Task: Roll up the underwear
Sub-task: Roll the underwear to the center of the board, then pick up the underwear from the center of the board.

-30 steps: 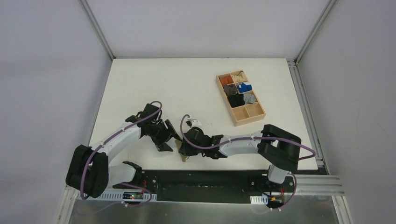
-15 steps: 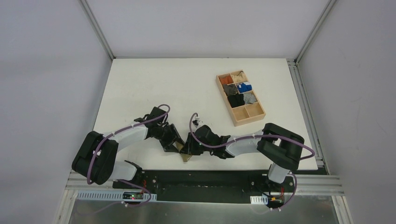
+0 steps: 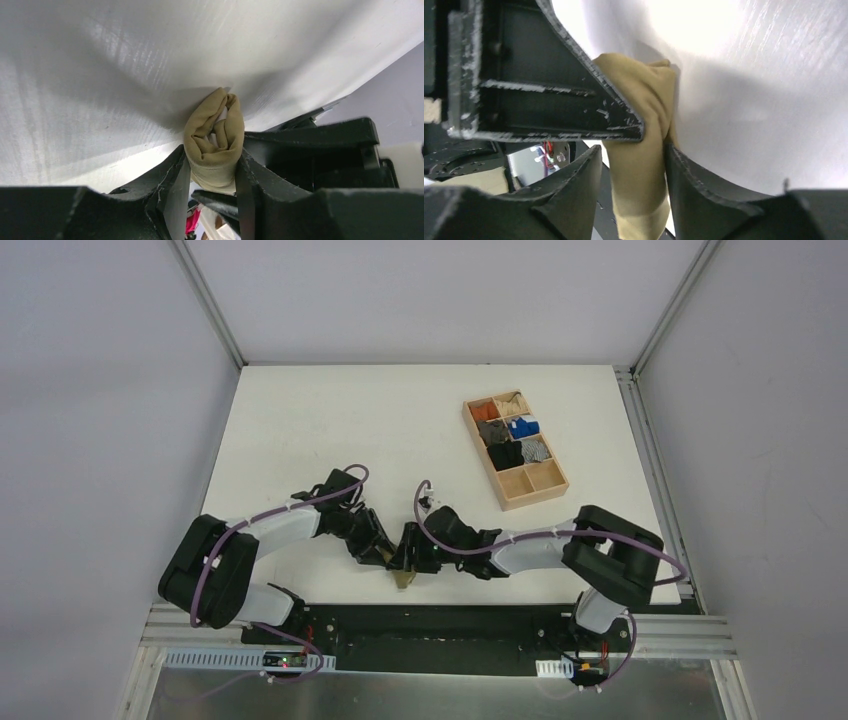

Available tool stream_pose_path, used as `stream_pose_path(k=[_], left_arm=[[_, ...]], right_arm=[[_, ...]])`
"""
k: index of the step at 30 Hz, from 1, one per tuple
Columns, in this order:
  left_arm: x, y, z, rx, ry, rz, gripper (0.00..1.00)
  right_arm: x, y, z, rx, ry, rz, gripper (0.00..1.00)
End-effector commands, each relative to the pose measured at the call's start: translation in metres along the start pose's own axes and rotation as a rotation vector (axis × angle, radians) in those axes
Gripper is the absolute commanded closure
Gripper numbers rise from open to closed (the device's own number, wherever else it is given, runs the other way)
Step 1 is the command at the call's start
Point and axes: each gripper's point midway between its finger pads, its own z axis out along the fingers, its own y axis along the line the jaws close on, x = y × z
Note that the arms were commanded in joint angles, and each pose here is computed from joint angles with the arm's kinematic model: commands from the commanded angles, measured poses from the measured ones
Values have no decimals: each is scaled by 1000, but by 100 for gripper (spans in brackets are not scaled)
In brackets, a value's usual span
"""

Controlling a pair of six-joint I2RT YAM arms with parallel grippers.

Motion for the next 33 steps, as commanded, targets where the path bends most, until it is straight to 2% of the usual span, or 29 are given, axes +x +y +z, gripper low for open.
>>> stream_pose_path(k=[1, 10, 14, 17, 24, 30, 33], left_arm=[[1, -4, 0, -3, 10, 28, 100], [9, 7, 3, -62, 62, 29, 100], [10, 7, 3, -77, 73, 33, 100], [10, 7, 3, -86, 72, 32, 100], [10, 9, 3, -101, 70, 30, 100], [10, 10, 3, -107, 69, 28, 100], [10, 11, 3, -109, 69, 27, 100]], right_arm=[[5, -38, -32, 325, -41, -206, 45], [-23, -13, -66, 629, -142, -664, 37], [-27, 11, -65, 642, -186, -787, 37], [-23, 26, -59, 631, -172, -869, 39], [-8, 35, -34, 647, -112, -1027, 41], [2, 23, -17, 670, -65, -1070, 41], [6, 17, -10, 674, -52, -1080, 47]])
